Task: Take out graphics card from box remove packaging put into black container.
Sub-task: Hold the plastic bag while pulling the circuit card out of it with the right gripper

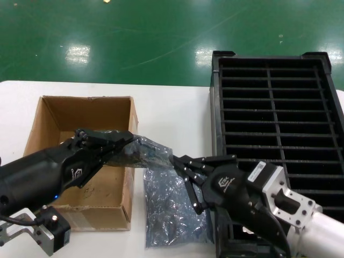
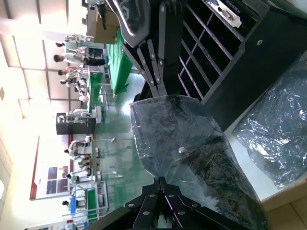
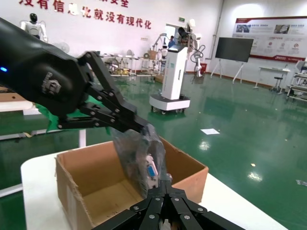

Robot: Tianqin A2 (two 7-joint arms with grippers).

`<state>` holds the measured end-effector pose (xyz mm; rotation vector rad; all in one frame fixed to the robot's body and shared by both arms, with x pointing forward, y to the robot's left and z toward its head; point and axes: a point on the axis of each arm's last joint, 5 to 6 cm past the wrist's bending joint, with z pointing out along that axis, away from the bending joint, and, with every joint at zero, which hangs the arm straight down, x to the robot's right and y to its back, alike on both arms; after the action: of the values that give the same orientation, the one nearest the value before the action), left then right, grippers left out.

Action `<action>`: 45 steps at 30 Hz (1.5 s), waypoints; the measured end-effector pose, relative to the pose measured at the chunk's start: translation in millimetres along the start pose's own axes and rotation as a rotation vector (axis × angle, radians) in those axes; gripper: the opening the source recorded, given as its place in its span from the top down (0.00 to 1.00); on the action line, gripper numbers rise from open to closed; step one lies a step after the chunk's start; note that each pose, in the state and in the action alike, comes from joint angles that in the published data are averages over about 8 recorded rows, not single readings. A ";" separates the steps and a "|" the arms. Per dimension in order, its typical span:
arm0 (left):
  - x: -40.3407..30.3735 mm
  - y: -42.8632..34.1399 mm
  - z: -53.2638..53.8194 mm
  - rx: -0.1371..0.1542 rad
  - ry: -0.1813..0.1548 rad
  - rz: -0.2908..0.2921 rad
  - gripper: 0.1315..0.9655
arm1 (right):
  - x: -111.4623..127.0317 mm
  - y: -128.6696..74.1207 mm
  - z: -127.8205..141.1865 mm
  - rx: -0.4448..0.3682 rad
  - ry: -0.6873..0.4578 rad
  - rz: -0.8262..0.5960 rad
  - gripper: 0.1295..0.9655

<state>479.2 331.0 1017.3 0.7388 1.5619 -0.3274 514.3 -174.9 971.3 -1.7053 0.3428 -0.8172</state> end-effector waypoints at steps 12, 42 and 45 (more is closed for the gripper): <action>0.0 0.0 0.0 0.000 0.000 0.000 0.99 | -14.4 -8.6 -18.1 0.001 -0.035 -0.017 1.00; 0.0 0.0 0.0 0.000 0.000 0.000 0.99 | -6.3 -5.5 -24.5 0.010 -0.075 -0.004 1.00; 0.0 0.0 0.0 0.000 0.000 0.000 0.99 | -5.4 -4.8 -23.8 0.012 -0.076 -0.002 1.00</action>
<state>479.2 331.0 1017.3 0.7388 1.5619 -0.3274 493.5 -187.6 976.4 -1.7211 0.2841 -0.7518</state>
